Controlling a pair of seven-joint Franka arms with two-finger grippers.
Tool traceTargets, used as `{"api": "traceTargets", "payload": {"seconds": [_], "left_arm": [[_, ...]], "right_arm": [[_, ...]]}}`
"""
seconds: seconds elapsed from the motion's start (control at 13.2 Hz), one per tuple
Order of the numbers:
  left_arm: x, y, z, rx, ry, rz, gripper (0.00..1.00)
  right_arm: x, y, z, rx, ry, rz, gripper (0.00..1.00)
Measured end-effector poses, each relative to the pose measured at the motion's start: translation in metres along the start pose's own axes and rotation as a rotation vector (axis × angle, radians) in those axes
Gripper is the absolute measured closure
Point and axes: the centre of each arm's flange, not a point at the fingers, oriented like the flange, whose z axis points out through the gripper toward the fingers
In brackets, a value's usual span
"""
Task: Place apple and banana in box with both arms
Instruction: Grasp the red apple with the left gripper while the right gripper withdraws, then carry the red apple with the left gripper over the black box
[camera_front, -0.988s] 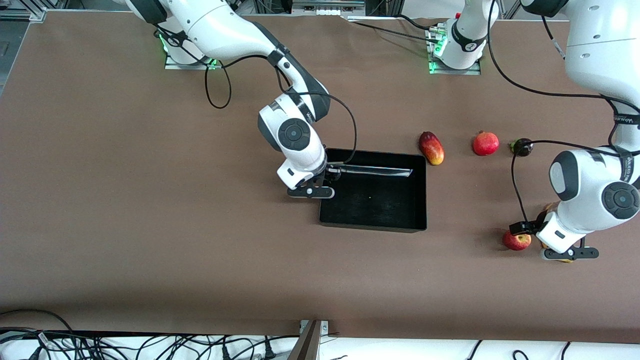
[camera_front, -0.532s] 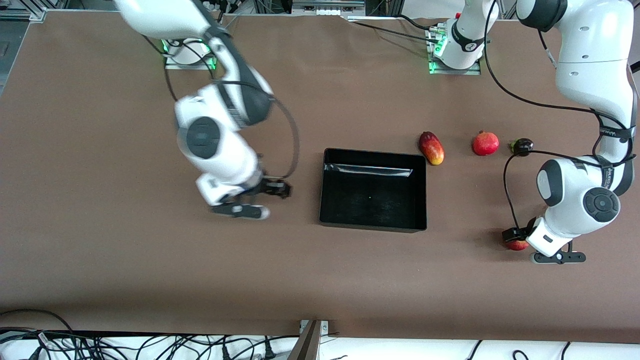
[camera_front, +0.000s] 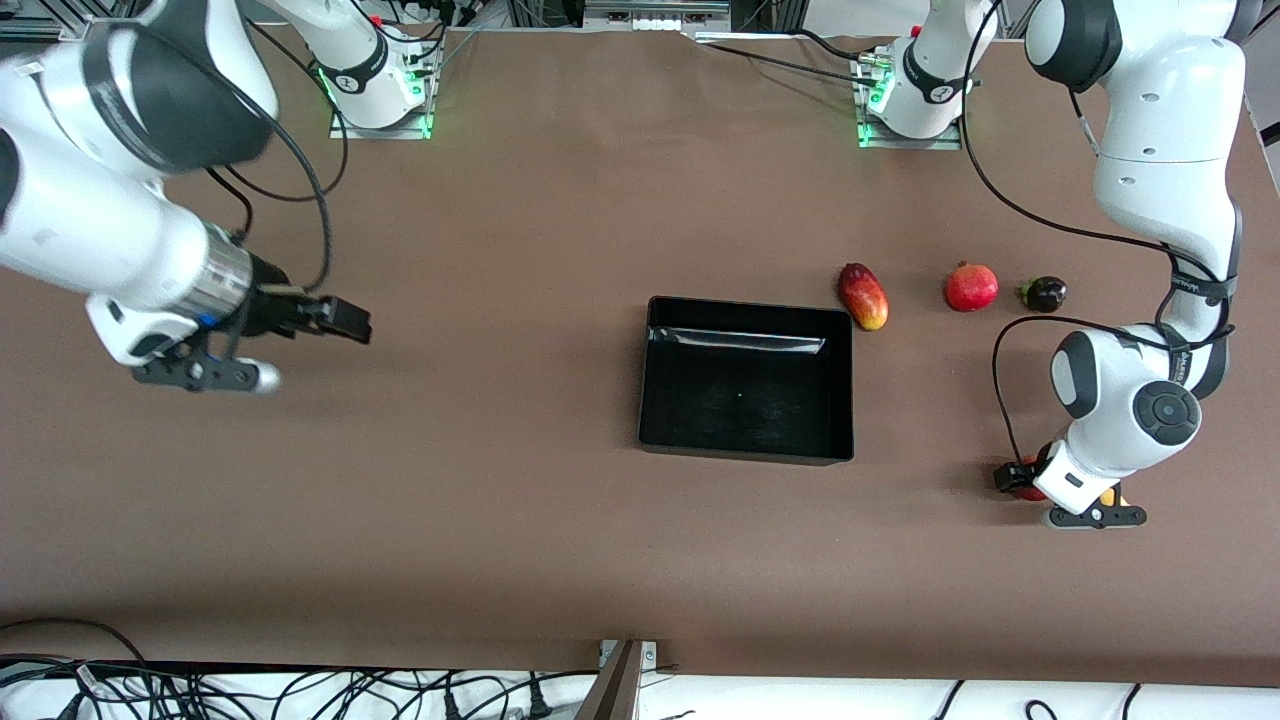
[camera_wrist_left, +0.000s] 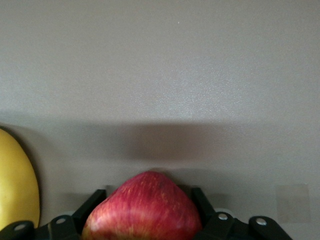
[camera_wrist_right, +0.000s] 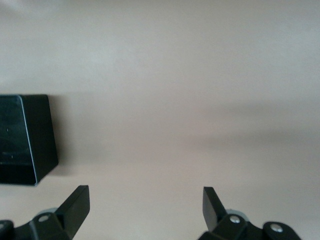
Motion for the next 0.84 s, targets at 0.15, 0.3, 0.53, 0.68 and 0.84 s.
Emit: {"api": "traceTargets", "payload": {"seconds": [0.15,0.3,0.53,0.68,0.84], "left_arm": [[-0.001,0.0,0.0,0.0,0.004,-0.042,0.3],[-0.002,0.0,-0.001,-0.002,0.004,-0.103,0.3],[0.0,0.024,-0.034,-0.018,0.014,-0.138,0.3],[-0.002,0.073,-0.095,-0.026,-0.051,-0.186,0.3],[-0.018,0.141,-0.162,-0.029,-0.121,-0.2,0.3]], "right_arm": [[-0.025,0.021,-0.017,-0.024,0.011,-0.029,0.0],[-0.046,0.042,-0.026,-0.067,0.019,-0.064,0.0],[-0.063,0.079,-0.032,-0.076,0.015,-0.096,0.0],[-0.064,0.092,-0.033,-0.083,0.015,-0.093,0.0],[-0.063,0.095,-0.033,-0.09,0.02,-0.091,0.0]]}}
